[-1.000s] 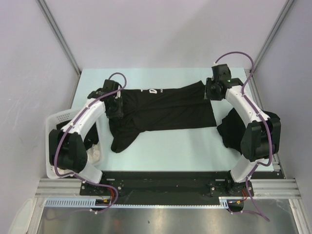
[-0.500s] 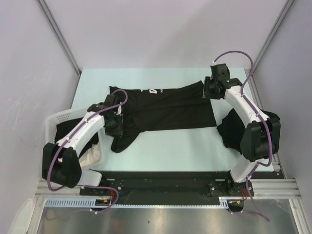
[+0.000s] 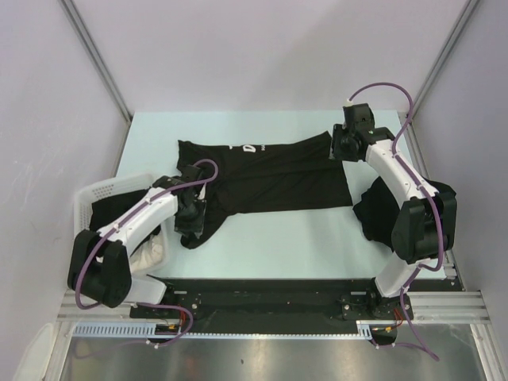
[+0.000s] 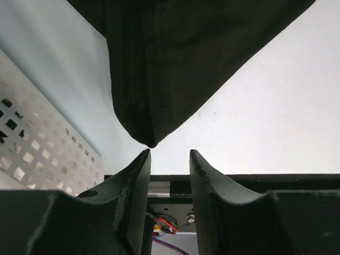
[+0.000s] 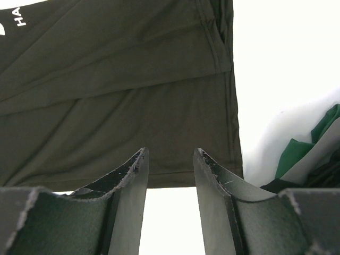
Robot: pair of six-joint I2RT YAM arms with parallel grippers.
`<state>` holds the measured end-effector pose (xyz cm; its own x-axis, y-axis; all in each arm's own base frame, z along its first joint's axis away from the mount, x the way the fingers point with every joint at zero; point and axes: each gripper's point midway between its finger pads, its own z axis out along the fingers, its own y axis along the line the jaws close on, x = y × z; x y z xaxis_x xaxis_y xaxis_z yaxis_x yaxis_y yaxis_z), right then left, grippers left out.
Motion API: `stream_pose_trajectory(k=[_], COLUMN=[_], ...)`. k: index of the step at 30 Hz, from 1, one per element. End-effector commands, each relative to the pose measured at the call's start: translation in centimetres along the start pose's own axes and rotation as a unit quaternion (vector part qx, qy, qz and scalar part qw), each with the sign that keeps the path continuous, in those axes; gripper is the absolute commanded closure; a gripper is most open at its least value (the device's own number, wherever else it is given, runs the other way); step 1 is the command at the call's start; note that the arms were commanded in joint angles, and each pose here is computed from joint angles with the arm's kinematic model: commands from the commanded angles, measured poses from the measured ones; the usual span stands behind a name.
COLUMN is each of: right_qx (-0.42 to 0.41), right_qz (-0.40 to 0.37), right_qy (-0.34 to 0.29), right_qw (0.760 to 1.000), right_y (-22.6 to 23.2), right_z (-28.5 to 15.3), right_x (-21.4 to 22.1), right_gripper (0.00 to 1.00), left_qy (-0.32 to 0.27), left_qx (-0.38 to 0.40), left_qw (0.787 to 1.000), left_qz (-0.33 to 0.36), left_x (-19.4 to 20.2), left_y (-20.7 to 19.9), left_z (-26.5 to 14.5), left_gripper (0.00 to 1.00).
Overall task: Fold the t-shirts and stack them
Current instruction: Fold the tshirt
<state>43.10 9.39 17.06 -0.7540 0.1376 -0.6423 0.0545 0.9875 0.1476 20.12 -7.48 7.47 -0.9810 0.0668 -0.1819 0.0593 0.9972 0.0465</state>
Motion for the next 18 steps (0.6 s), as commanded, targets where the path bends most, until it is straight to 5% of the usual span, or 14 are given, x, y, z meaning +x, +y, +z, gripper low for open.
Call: stream_pose_trajectory(k=[1, 18], right_qx=[-0.012, -0.011], right_qz=[0.013, 0.033], right_qy=[-0.041, -0.059], right_qw=[0.999, 0.998], right_y=[0.1, -2.0], right_z=[-1.6, -2.7], right_x=[-2.2, -3.4], right_gripper=[0.55, 0.55], left_qy=[0.017, 0.058], left_qx=[-0.025, -0.088], left_qw=[1.000, 0.994], left_qz=[0.002, 0.007], left_x=[0.6, 0.8], left_y=[0.0, 0.6], left_z=[0.4, 2.4], left_gripper=[0.59, 0.53])
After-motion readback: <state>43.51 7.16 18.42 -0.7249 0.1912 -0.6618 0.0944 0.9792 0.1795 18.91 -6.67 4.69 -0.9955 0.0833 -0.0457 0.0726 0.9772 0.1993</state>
